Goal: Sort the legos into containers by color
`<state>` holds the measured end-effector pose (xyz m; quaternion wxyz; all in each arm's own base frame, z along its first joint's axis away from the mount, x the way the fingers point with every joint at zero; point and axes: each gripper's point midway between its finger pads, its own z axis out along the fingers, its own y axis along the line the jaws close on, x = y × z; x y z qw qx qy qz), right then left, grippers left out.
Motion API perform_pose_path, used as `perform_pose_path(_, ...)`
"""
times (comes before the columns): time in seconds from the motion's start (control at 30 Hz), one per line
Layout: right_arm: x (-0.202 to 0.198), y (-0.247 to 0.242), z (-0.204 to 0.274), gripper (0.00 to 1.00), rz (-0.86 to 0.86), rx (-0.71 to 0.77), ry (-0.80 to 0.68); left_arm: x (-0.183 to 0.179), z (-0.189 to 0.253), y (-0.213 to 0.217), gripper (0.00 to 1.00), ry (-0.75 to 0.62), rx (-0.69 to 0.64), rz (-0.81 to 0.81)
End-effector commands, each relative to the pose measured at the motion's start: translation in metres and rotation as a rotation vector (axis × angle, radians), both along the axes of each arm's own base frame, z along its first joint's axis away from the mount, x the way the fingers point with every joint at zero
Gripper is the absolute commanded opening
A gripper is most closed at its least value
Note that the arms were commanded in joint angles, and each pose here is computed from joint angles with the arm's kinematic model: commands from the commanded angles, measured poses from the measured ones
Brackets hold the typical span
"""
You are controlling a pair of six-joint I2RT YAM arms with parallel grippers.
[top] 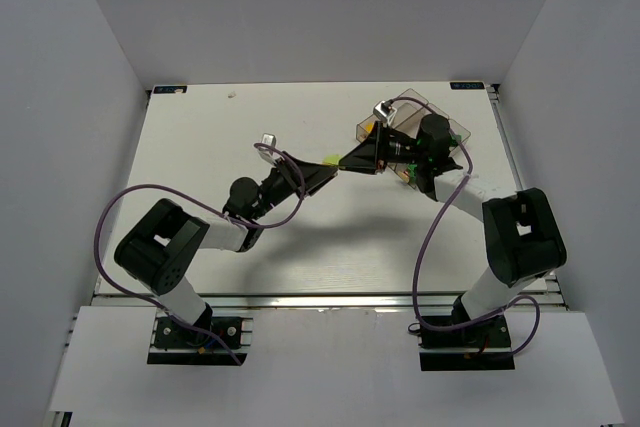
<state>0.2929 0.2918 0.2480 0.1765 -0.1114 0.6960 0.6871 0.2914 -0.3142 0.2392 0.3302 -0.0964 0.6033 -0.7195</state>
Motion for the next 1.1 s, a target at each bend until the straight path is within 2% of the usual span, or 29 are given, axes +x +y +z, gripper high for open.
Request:
perform_pose_path(0.0,0.023,-0.012,0.009,0.00,-0.064,0.021,-0.055,-0.054,0.106,0.028,0.25,-0.461,-0.266,-0.034)
perform_pose_path(0.33,0.049,-0.033,0.011,0.00,-0.137,0.022,-0.079,-0.057,0.100,0.029,0.24,-0.445,-0.255,-0.040)
perform_pose_path(0.43,0.059,-0.040,0.013,0.00,-0.152,-0.005,-0.159,-0.056,0.096,0.029,0.24,-0.436,-0.251,-0.035)
perform_pose_path(0.47,0.066,-0.042,0.012,0.00,-0.158,-0.036,-0.143,-0.056,0.094,0.029,0.24,-0.429,-0.248,-0.034)
perform_pose_path(0.53,0.079,-0.051,0.008,0.00,-0.182,-0.099,-0.272,-0.054,0.090,0.030,0.23,-0.416,-0.243,-0.027)
perform_pose_path(0.57,0.083,-0.055,-0.003,0.00,-0.201,-0.155,-0.229,-0.054,0.086,0.030,0.22,-0.404,-0.237,-0.027)
perform_pose_path(0.63,0.100,-0.063,0.003,0.00,-0.222,-0.225,-0.386,-0.053,0.082,0.030,0.22,-0.388,-0.232,-0.026)
perform_pose_path(0.73,0.119,-0.079,-0.004,0.00,-0.270,-0.350,-0.429,-0.053,0.074,0.030,0.22,-0.364,-0.222,-0.024)
perform_pose_path(0.93,0.159,-0.131,-0.047,0.00,-0.317,-0.704,-0.558,-0.049,0.061,0.025,0.22,-0.322,-0.171,-0.029)
perform_pose_path(1.07,0.171,-0.161,-0.070,0.00,-0.284,-0.892,-0.672,-0.044,0.055,0.021,0.22,-0.306,-0.133,-0.031)
